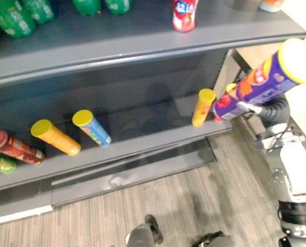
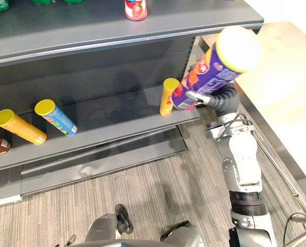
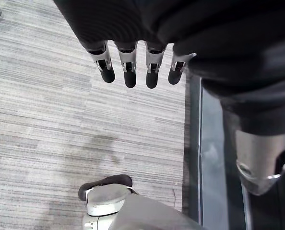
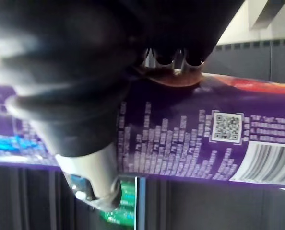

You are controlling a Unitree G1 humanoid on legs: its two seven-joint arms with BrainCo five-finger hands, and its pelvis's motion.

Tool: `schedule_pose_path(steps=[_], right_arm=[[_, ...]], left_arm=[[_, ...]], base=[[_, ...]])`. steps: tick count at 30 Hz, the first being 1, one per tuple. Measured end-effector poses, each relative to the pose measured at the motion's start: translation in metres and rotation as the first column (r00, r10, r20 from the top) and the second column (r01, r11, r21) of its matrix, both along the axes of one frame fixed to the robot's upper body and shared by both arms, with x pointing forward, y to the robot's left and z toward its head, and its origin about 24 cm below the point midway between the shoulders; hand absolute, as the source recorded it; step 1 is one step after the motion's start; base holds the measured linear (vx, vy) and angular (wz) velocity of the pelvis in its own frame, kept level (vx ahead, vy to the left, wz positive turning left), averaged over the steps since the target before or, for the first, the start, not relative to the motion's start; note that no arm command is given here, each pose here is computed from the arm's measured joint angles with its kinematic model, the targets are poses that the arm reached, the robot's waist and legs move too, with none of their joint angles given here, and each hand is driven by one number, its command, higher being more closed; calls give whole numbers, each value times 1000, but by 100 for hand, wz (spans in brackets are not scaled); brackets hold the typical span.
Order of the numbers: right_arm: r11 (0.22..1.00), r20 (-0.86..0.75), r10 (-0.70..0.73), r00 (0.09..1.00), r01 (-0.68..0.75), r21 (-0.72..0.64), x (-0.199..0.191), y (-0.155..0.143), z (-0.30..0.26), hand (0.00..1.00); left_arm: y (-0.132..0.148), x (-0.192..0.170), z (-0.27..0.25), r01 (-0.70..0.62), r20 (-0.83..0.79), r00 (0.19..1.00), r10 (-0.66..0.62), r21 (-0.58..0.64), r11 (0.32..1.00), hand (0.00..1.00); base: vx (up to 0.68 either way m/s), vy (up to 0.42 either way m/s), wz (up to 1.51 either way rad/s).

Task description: Put the gum and the chips on the shelf.

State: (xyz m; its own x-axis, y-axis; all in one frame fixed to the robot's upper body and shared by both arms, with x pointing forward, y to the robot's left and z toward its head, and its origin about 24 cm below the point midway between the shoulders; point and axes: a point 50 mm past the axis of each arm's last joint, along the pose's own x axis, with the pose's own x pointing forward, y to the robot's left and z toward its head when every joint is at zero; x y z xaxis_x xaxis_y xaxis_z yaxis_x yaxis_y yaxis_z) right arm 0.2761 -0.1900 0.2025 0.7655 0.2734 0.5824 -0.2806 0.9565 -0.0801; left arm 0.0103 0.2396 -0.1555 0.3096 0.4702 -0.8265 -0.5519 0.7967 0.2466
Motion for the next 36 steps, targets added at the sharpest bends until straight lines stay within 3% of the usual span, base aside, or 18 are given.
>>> schedule_pose_path(steps=[8, 12, 19, 36], right_arm=[[983, -34, 182, 983, -183, -22, 1, 39, -11, 100], [976, -71, 217, 974, -216, 19, -2, 52, -23, 100], [976, -147, 210, 967, -200, 80, -13, 52, -50, 100], [962, -92, 253, 963, -240, 132, -16, 56, -45, 100]], left_arm=[[-3, 3, -1, -4, 1, 1000, 4, -23, 1000, 0], [6, 21, 3, 16, 20, 1000, -17, 6, 1000, 0], [6, 20, -1, 56, -36, 998, -56, -7, 998, 0], [-4, 16, -2, 19, 18, 1000, -18, -5, 1000, 0]], base=[[12, 30, 24], [16, 118, 86], [116, -81, 102], [-9, -145, 10]])
